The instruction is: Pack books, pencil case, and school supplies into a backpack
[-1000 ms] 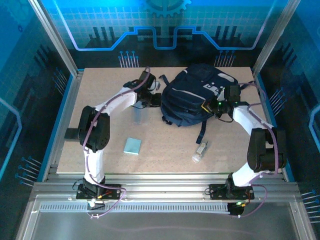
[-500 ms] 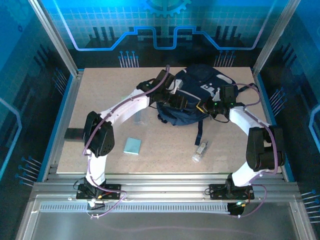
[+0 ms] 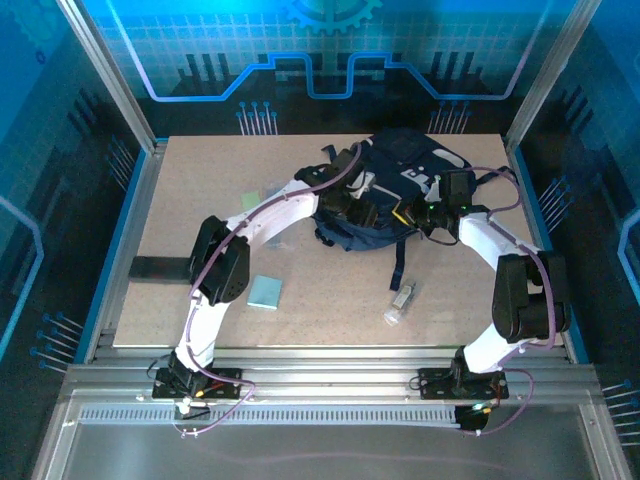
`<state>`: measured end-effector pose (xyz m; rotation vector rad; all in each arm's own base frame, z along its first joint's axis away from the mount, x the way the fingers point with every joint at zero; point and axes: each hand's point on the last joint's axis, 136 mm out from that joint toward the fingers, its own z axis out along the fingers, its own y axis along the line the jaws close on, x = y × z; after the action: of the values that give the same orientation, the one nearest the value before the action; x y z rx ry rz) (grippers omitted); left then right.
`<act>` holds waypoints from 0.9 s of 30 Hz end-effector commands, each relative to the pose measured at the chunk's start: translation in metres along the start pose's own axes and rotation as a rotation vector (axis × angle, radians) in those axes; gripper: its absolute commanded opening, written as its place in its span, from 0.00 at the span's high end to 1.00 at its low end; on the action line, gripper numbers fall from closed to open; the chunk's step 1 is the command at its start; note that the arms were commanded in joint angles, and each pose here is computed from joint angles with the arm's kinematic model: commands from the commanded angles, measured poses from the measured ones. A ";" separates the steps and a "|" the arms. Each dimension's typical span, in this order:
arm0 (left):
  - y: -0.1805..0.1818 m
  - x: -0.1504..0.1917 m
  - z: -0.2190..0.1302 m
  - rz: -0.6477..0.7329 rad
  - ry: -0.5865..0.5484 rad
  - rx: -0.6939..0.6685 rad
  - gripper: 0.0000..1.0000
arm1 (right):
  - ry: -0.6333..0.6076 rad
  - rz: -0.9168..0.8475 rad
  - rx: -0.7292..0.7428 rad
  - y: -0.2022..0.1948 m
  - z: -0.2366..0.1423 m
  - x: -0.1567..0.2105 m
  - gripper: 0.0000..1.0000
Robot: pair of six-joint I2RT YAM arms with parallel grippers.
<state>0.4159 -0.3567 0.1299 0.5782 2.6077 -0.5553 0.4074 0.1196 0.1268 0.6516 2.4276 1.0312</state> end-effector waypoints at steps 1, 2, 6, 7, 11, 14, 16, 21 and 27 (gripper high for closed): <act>0.002 -0.003 0.008 0.034 0.010 -0.028 0.48 | 0.014 -0.092 -0.111 0.032 -0.001 0.005 1.00; 0.003 -0.003 0.010 0.034 0.013 -0.035 0.50 | 0.014 -0.093 -0.112 0.033 -0.002 0.005 1.00; 0.008 -0.006 0.016 0.037 0.003 -0.047 0.62 | 0.010 -0.094 -0.112 0.034 -0.003 0.005 1.00; 0.010 -0.007 0.018 0.036 0.001 -0.050 0.66 | 0.010 -0.094 -0.111 0.033 -0.002 0.005 1.00; 0.024 -0.005 0.024 0.010 0.012 -0.074 0.74 | 0.011 -0.097 -0.112 0.034 -0.003 0.005 1.00; 0.034 -0.001 0.025 -0.009 0.022 -0.083 0.78 | 0.006 -0.102 -0.108 0.035 -0.004 0.003 1.00; 0.039 0.002 0.025 -0.014 0.028 -0.095 0.80 | 0.003 -0.100 -0.106 0.035 -0.005 0.003 1.00; 0.055 0.004 0.023 -0.028 0.025 -0.133 0.99 | 0.001 -0.102 -0.107 0.036 -0.005 0.002 1.00; 0.077 -0.004 0.009 -0.060 -0.019 -0.156 1.00 | 0.000 -0.101 -0.086 0.029 -0.006 -0.001 1.00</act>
<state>0.4488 -0.3240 0.1001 0.4981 2.6281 -0.4421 0.4066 0.1214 0.1263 0.6408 2.4316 1.0297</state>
